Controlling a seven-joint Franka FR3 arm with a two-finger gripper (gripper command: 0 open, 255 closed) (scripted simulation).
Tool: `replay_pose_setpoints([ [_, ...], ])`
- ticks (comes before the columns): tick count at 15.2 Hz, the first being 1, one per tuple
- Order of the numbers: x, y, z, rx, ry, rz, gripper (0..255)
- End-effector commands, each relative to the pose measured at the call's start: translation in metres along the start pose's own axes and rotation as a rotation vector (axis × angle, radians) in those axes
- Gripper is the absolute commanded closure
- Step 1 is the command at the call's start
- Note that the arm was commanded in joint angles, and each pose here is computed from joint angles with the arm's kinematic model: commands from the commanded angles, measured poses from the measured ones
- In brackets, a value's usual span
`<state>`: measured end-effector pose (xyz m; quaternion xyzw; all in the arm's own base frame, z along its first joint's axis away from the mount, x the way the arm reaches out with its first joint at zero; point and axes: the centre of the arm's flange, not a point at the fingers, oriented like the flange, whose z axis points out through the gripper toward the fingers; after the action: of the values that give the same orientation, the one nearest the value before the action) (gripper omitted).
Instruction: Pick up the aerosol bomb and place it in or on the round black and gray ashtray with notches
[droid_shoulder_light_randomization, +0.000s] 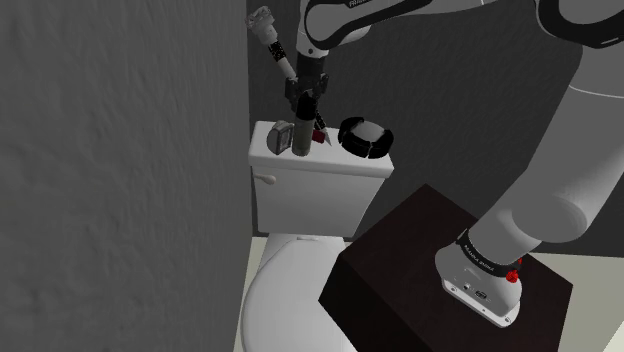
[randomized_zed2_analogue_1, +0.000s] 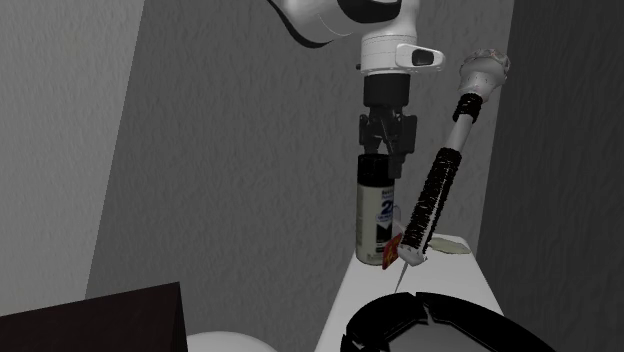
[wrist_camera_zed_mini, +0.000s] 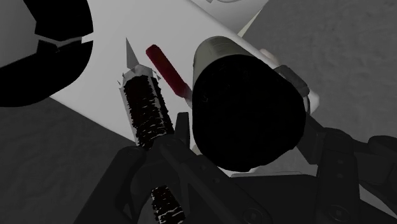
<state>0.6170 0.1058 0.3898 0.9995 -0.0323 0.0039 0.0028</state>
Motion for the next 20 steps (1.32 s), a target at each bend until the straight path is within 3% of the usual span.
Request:
replay_pose_setpoints([
  [1, 0.000, 0.000, 0.000, 0.000, 0.000, 0.000, 255],
  [8, 0.000, 0.000, 0.000, 0.000, 0.000, 0.000, 255],
  [20, 0.001, 0.000, -0.063, 0.000, 0.000, 0.000, 255],
])
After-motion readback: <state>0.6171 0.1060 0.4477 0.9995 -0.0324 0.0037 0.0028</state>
